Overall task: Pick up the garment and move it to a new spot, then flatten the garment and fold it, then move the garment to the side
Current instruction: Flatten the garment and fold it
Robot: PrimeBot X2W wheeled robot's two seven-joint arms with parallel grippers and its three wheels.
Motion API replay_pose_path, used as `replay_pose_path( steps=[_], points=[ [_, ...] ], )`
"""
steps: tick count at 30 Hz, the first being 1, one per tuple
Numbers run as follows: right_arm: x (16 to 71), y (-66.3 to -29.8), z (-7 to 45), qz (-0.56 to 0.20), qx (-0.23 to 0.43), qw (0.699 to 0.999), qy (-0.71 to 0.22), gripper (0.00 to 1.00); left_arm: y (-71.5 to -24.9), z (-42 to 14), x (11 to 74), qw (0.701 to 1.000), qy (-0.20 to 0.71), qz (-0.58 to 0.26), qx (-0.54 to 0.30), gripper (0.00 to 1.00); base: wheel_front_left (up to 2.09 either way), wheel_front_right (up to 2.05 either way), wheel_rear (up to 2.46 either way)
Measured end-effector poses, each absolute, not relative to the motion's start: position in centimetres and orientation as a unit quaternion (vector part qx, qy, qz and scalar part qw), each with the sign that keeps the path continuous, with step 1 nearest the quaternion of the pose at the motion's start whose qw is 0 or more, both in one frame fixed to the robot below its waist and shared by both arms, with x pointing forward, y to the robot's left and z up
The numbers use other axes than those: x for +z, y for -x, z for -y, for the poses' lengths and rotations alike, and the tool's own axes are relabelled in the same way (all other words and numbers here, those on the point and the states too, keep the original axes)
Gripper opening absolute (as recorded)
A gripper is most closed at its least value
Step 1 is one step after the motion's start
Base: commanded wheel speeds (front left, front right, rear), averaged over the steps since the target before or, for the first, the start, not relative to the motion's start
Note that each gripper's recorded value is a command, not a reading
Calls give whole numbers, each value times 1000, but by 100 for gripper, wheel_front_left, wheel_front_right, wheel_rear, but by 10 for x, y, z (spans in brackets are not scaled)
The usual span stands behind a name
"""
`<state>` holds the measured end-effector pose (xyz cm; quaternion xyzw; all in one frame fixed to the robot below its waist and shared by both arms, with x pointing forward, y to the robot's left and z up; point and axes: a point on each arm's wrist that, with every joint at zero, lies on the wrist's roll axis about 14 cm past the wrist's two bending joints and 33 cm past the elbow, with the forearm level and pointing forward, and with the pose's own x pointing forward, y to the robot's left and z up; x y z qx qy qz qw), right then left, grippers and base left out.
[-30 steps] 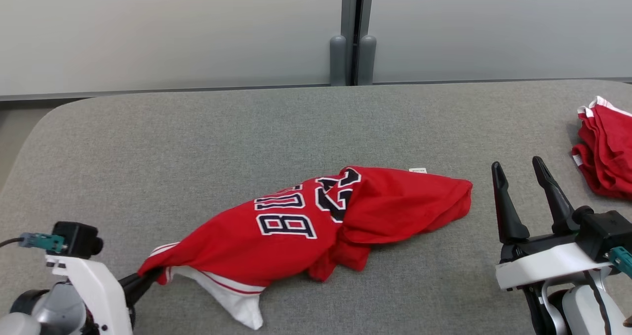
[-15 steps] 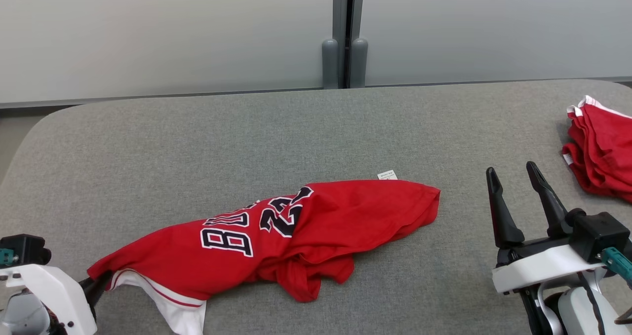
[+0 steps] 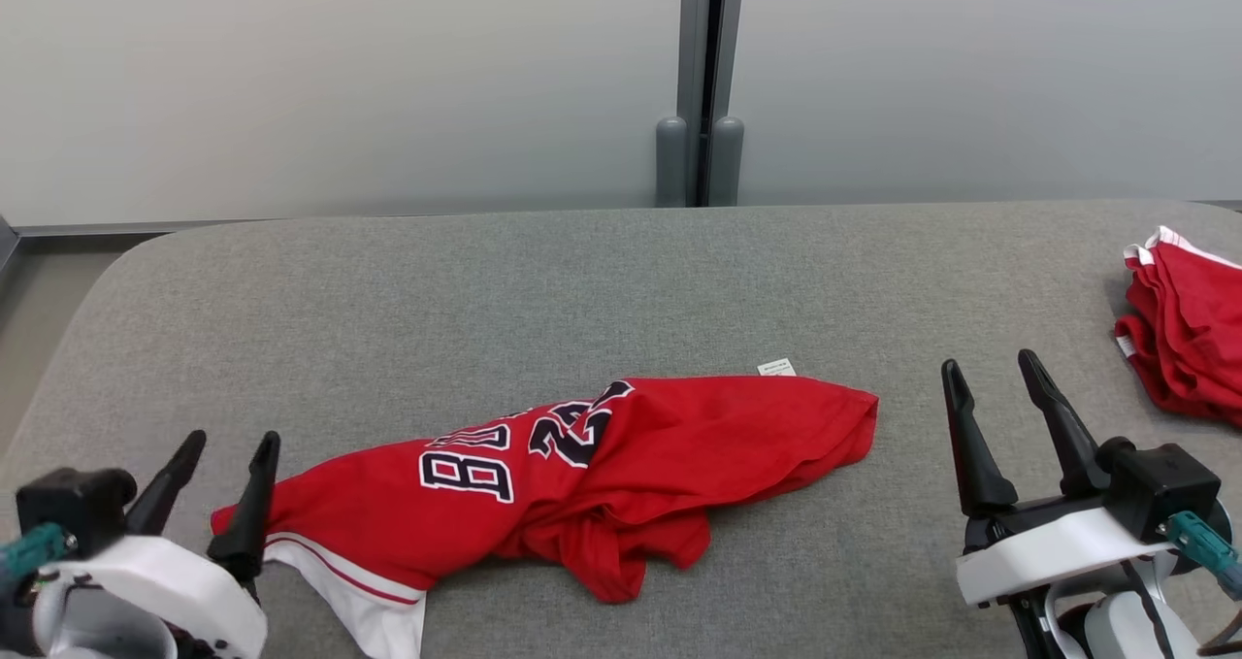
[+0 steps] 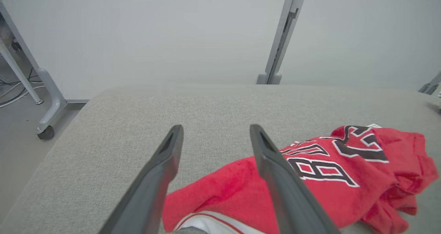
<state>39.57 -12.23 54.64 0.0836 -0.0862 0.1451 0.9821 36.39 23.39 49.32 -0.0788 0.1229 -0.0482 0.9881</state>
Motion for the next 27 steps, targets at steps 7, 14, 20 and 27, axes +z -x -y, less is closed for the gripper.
replay_pose_path(
  steps=[7, 14, 20, 27],
  points=[
    [542, -393, 117, 80, 150, 981, -89, 100, -350, -224, 522, 994, 106, -2, 7, 100, 0, 0, 0],
    [546, -389, 100, 83, 183, 976, -82, 100, -342, -218, 527, 996, 91, 21, 6, 100, 0, 0, 0],
    [523, -370, 39, 29, 308, 949, -54, 100, -333, -209, 520, 994, 107, 16, 3, 100, 0, 0, 0],
    [483, -341, -24, -92, 430, 898, -19, 100, -321, -212, 514, 993, 115, 12, 12, 100, 0, 0, 0]
  ],
)
